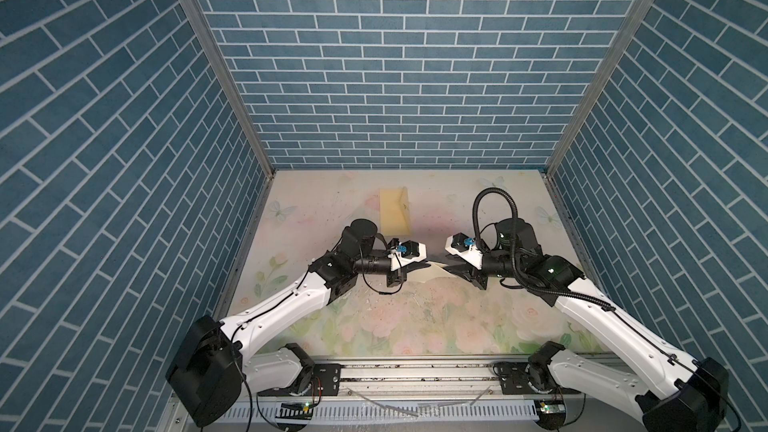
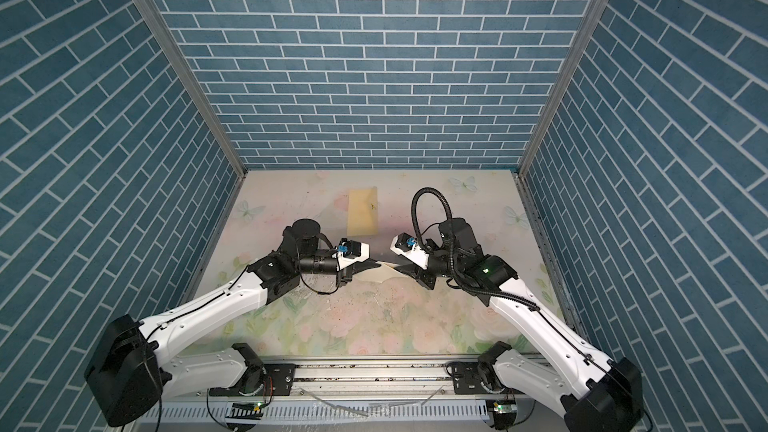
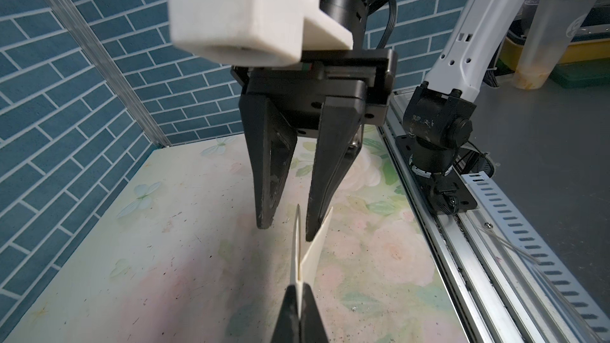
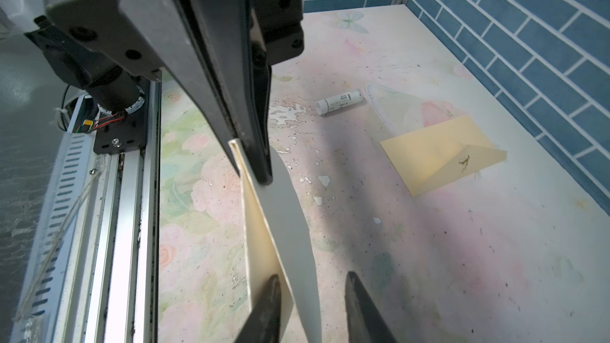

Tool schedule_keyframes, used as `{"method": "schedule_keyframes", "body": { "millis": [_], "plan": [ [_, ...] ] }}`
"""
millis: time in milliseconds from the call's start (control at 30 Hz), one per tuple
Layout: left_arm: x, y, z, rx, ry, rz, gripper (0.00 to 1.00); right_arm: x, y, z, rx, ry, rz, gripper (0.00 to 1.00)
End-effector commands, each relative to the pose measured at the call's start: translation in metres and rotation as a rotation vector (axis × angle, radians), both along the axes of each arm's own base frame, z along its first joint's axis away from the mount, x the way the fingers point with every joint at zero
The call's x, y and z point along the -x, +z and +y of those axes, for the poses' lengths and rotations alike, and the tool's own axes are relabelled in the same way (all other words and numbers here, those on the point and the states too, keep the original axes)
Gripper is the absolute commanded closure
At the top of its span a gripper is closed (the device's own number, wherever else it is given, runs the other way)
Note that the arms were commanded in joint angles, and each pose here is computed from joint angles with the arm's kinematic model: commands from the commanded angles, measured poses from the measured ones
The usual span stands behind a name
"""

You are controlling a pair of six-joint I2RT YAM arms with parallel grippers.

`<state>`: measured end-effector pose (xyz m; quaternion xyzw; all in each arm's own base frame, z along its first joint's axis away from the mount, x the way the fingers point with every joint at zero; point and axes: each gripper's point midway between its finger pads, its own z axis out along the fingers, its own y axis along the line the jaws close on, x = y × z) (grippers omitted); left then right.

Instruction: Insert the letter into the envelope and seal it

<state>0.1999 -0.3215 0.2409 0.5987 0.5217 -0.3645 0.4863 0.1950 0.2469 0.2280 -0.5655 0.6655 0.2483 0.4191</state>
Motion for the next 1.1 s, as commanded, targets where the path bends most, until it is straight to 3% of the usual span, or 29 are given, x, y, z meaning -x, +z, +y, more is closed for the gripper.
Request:
{"method": "schedule_keyframes", "body": {
  "millis": [0, 100, 267, 567, 800, 1067],
  "plan": [
    [0.001, 0.001, 0.000, -0.002, -0.016, -0.007, 1.00, 0.001, 0.020, -0.017, 0.041, -0.042, -0.093, 0.56],
    [0.001, 0.000, 0.000, -0.003, -0.017, -0.008, 1.00, 0.013, 0.037, -0.019, 0.005, -0.022, -0.094, 0.48],
    [0.002, 0.002, -0.002, 0.001, -0.029, -0.004, 1.00, 0.039, 0.065, 0.000, -0.129, 0.106, 0.032, 0.32],
    [-0.004, 0.007, -0.005, 0.021, -0.011, 0.025, 1.00, 0.027, 0.059, 0.029, -0.137, 0.156, 0.076, 0.32],
    [-0.004, 0.010, -0.007, 0.041, -0.012, 0.034, 1.00, 0.017, 0.043, 0.041, -0.079, 0.156, 0.080, 0.46],
    [-0.005, 0.010, -0.007, 0.042, -0.006, 0.042, 1.00, 0.011, 0.025, 0.044, -0.024, 0.144, 0.098, 0.79]
  ]
}}
